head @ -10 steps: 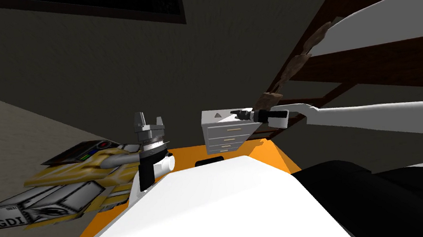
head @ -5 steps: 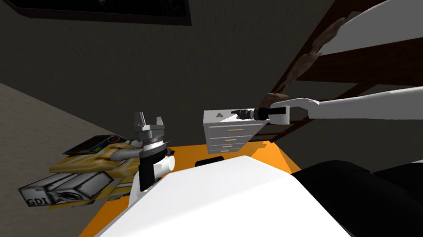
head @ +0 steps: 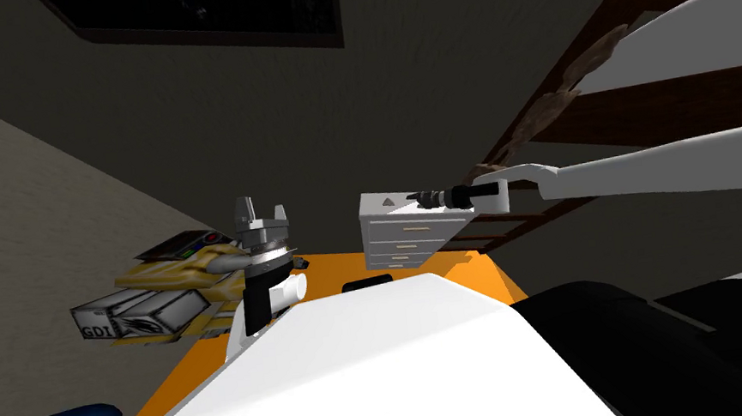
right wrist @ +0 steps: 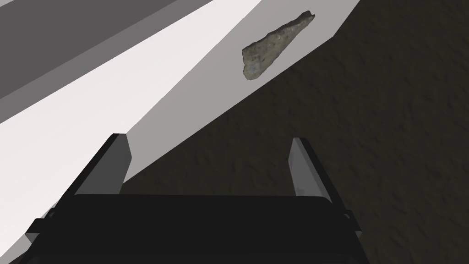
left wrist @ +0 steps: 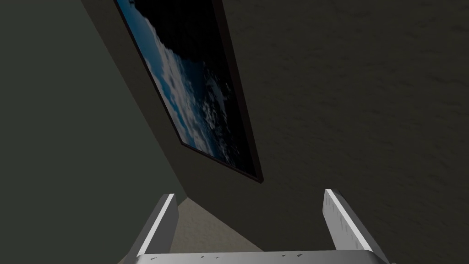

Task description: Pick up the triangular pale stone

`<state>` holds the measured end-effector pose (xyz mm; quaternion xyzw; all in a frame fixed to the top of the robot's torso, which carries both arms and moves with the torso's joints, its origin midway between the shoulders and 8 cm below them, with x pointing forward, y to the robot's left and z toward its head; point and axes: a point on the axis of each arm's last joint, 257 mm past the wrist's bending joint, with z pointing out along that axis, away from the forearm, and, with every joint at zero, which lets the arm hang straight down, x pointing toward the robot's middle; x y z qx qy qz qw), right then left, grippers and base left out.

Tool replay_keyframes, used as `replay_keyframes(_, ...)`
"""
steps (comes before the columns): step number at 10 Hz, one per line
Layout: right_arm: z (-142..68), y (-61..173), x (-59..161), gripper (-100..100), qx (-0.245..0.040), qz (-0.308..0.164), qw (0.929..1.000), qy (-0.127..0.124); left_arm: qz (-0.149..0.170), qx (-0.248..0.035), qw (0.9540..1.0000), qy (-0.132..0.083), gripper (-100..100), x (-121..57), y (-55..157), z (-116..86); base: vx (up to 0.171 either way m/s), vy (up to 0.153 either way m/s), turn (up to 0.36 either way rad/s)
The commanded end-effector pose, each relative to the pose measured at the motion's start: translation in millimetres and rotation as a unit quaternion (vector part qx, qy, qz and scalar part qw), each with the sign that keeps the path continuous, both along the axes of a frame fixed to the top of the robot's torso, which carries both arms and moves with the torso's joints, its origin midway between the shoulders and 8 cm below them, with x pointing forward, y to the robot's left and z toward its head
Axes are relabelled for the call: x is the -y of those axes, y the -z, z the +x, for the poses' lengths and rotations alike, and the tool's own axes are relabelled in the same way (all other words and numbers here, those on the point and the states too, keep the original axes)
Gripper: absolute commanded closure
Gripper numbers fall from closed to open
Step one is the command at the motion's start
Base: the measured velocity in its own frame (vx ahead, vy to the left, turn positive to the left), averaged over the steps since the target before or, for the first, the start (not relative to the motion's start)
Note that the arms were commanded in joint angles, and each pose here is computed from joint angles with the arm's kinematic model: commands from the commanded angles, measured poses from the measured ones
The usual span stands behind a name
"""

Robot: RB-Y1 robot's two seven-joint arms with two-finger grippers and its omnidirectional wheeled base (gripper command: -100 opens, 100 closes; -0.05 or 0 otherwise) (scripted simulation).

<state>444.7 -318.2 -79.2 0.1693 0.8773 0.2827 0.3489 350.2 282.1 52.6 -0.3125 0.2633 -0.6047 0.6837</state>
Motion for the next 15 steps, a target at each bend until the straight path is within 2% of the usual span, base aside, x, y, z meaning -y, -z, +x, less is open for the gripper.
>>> replay_keyframes(1,1,-1,5,-100,-0.009,-0.015,0.9998,0.006,0.0,0.0,1.0,0.0,0,0.0,0,0,-0.013,0.001,0.107)
replay_keyframes(2,1,-1,4,-100,-0.01,-0.02,0.9997,0.004,0.0,0.0,1.0,0.0,0,0.0,0,0,-0.006,-0.002,-0.015)
replay_keyframes(3,2,2,14,-100,-0.024,-0.023,0.9991,0.025,0.0,0.0,1.0,0.0,0,-0.1,0,0,-0.012,0.006,0.146)
replay_keyframes(4,3,1,13,-100,-0.026,-0.036,0.9988,0.021,0.0,0.0,1.0,0.0,0,0.0,0,0,-0.012,0.004,0.094)
replay_keyframes(5,3,4,22,-100,-0.039,-0.036,0.9977,0.043,0.0,0.0,1.0,0.0,0,0.0,0,0,-0.01,0.011,0.152)
replay_keyframes(7,4,2,21,-100,-0.042,-0.059,0.9968,0.034,0.0,0.0,1.0,0.0,0,0.0,0,0,-0.004,0.004,0.05)
replay_keyframes(8,5,4,30,-100,-0.054,-0.061,0.9951,0.055,0.0,0.0,1.0,0.0,0,-0.1,0,0,-0.005,0.015,0.16)
replay_keyframes(9,6,3,29,-100,-0.055,-0.078,0.9942,0.049,0.0,0.0,1.0,0.0,0,0.0,0,0,-0.005,0.01,0.092)
replay_keyframes(10,6,5,37,-100,-0.067,-0.079,0.9921,0.07,0.0,0.0,1.0,0.0,0,0.0,0,0,-0.003,0.017,0.14)
replay_keyframes(11,7,3,36,-100,-0.068,-0.095,0.9911,0.065,0.0,0.0,1.0,0.0,0,0.0,0,0,-0.003,0.011,0.078)
replay_keyframes(12,7,6,44,-100,-0.078,-0.097,0.9886,0.084,0.0,0.0,1.0,0.0,0,0.0,0,0,-0.004,0.015,0.155)
replay_keyframes(13,8,4,42,-100,-0.079,-0.114,0.9873,0.078,0.0,0.0,1.0,0.0,0,0.0,0,0,-0.001,0.01,0.082)
replay_keyframes(14,7,7,49,-100,-0.089,-0.116,0.9846,0.096,0.0,0.0,1.0,0.0,0,0.0,0,0,0.003,0.016,0.144)
replay_keyframes(15,8,5,48,-100,-0.089,-0.13,0.9833,0.091,0.0,0.0,1.0,0.0,0,0.0,0,0,0.004,0.014,0.076)
